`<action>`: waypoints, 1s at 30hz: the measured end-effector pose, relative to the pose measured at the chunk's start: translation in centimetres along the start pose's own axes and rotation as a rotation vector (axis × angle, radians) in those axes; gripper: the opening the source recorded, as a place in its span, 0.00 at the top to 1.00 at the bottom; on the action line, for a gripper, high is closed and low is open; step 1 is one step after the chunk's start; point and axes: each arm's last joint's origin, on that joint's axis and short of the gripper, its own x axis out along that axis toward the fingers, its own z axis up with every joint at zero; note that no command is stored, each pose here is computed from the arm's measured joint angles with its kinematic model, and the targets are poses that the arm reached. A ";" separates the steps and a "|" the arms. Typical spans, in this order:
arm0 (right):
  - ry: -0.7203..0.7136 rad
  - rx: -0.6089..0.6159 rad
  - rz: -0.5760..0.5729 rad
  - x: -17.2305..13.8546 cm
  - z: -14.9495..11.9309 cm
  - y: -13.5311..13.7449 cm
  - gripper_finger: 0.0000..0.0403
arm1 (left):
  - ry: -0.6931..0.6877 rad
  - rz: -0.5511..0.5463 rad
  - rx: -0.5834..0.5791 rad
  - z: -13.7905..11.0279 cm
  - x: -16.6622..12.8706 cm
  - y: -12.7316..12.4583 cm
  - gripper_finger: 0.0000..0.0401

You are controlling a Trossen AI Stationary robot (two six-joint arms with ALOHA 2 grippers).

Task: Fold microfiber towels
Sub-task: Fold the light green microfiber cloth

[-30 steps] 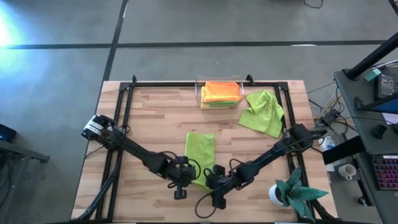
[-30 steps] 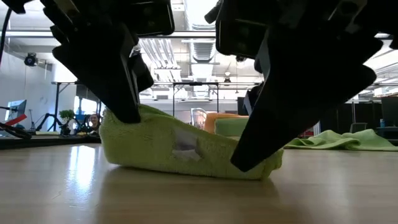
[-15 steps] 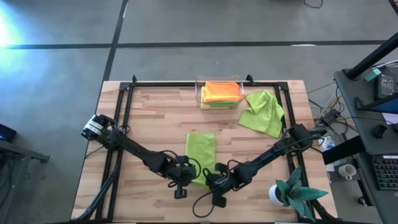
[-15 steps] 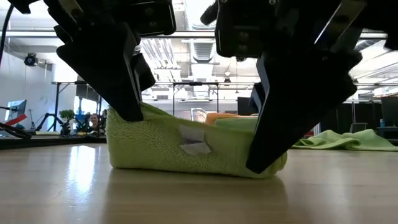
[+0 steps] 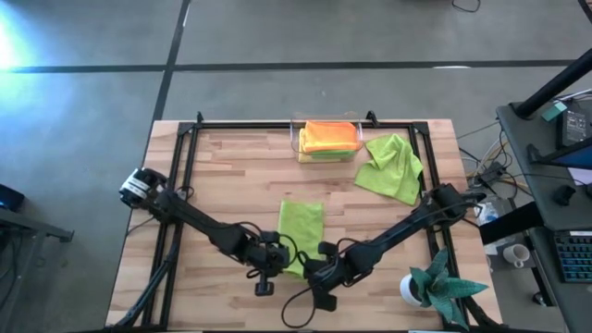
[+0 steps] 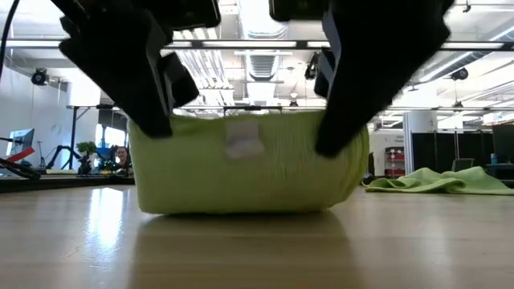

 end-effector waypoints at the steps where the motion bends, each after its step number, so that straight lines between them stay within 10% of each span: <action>1: 0.002 0.001 -0.003 -0.4 0.3 0.1 0.98 | -0.001 0.000 0.009 0.0 -0.4 0.0 1.00; 30: -0.033 0.294 -0.078 -5.9 5.6 -0.8 0.98 | 0.005 0.075 0.251 0.0 -7.5 1.1 1.00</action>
